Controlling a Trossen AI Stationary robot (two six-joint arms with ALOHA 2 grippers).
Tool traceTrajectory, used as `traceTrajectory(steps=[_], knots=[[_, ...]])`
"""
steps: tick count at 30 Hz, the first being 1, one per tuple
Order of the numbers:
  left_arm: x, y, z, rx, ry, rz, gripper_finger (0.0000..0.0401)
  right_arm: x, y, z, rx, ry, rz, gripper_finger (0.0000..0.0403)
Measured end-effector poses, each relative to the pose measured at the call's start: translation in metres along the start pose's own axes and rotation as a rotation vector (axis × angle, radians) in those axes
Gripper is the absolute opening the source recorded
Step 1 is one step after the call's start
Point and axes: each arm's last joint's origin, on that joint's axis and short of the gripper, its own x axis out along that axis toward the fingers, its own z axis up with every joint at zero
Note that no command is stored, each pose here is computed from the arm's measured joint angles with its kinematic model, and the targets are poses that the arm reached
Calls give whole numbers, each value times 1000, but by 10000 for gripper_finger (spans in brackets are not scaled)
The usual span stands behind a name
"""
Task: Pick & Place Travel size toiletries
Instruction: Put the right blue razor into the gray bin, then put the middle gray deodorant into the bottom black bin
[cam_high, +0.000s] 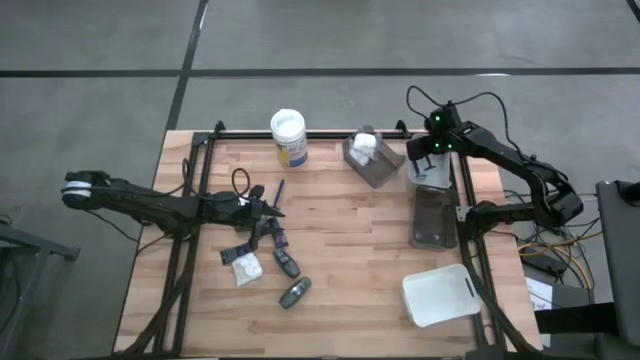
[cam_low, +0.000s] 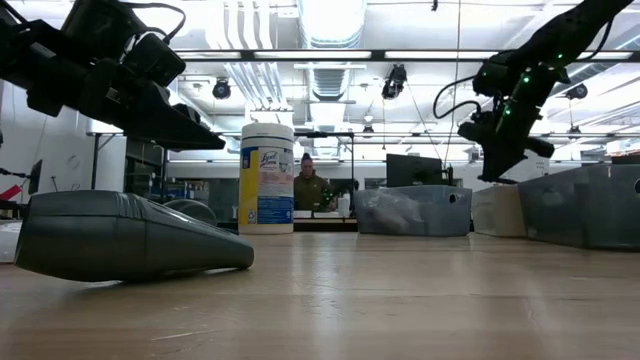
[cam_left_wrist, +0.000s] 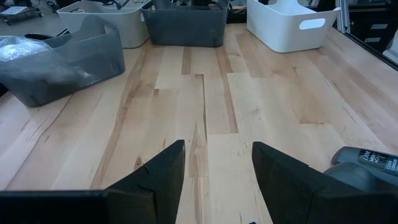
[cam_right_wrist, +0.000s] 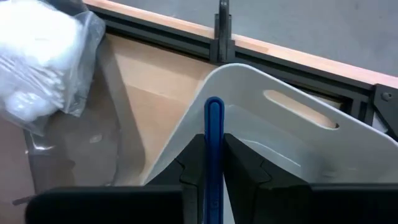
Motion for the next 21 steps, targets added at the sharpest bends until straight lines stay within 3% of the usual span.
traceTrajectory(steps=[21], knots=[[0,0,0,0,0,0,193,7,-1,-5,30,-15,5,92]])
